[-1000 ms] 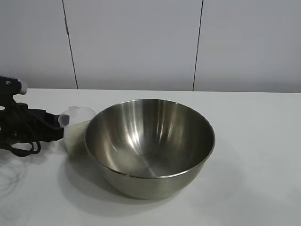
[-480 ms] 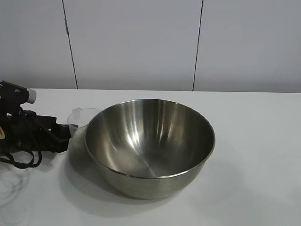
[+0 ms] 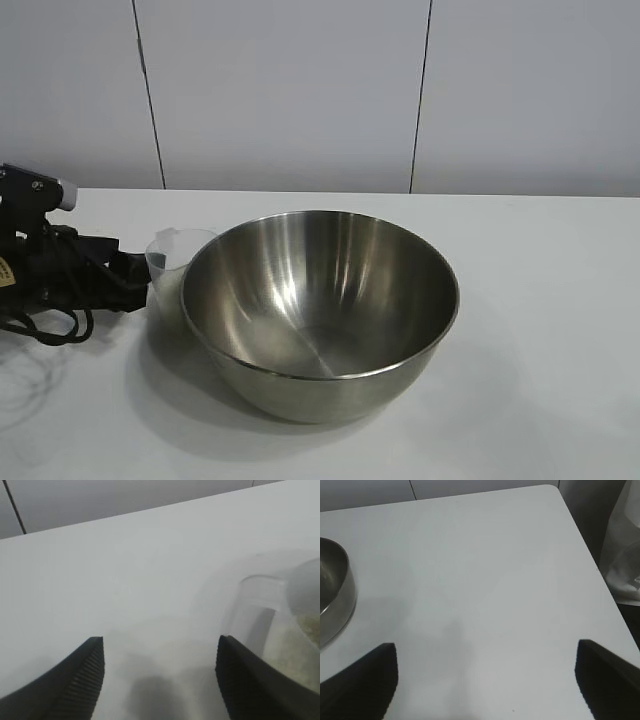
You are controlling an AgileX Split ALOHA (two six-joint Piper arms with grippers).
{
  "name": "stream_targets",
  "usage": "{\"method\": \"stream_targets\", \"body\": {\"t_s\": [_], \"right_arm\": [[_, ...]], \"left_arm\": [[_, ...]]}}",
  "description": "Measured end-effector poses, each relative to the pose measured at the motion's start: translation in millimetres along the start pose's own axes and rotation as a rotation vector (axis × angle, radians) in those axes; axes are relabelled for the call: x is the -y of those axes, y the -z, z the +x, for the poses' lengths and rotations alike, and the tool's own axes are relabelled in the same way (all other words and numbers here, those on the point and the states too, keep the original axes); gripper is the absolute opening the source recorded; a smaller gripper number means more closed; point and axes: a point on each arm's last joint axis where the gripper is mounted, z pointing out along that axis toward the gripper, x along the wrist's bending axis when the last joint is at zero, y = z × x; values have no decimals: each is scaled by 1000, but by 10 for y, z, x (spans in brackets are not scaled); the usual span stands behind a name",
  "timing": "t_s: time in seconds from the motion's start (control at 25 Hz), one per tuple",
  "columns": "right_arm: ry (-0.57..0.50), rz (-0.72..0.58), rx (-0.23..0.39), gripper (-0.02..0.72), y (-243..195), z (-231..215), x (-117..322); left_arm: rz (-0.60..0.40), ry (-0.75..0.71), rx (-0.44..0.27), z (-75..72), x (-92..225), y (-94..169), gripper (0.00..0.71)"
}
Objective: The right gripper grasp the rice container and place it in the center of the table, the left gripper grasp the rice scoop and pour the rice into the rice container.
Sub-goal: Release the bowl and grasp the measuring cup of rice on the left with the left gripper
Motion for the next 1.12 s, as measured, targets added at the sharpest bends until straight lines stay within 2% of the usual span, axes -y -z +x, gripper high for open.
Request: {"method": "stream_targets", "body": {"t_s": [0.48, 0.88, 1.12], "right_arm": [[0, 1, 0, 659, 0, 0, 1], [0, 1, 0, 659, 0, 0, 1], [0, 1, 0, 659, 0, 0, 1]], "left_arm": [[-15, 22, -27, 40, -32, -32, 470], [-32, -41, 100, -60, -66, -63, 470], [-32, -47, 114, -73, -66, -62, 470]]}}
